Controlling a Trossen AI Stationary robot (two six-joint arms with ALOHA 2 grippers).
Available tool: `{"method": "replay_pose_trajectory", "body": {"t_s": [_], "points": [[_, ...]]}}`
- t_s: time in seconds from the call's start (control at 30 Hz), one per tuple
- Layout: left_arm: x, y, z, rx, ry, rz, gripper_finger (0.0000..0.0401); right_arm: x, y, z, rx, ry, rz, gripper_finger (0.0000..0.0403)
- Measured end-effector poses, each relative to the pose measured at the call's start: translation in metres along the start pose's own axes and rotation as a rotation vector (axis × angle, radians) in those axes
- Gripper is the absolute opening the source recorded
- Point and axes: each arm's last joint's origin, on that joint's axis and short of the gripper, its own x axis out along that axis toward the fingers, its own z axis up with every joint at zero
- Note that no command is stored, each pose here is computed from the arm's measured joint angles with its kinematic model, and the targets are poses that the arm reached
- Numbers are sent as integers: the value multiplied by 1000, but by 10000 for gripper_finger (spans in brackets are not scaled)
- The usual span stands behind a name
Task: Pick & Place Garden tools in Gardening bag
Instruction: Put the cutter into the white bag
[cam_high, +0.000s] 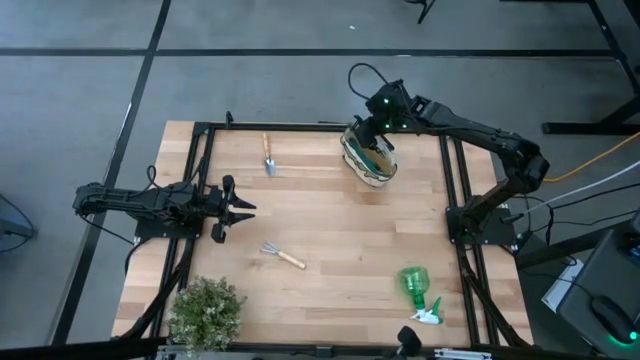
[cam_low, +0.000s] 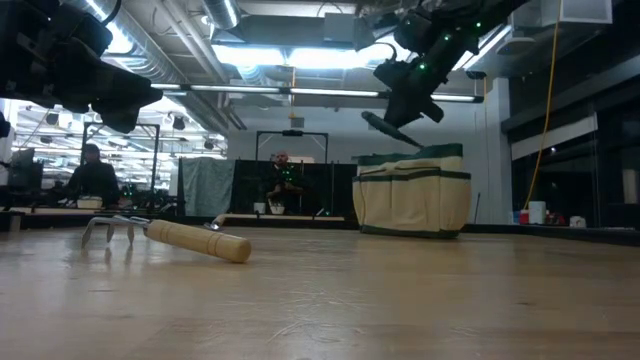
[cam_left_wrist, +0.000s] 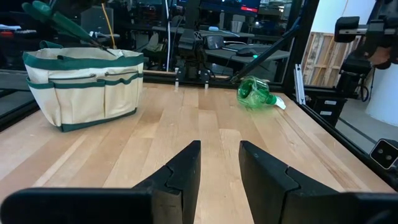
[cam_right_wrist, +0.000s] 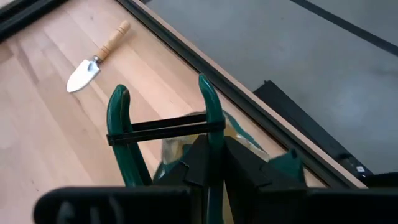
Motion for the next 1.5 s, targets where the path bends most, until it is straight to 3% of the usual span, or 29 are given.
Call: {"method": "replay_pose_trajectory", "body": {"t_s": [0.43,1.5], "points": [[0,0,0,0,0,0,106,1,7,-9,-32,34,-127,37],[0,0,0,0,0,0,106,1,6,-12,14,73,-93,56]]}}
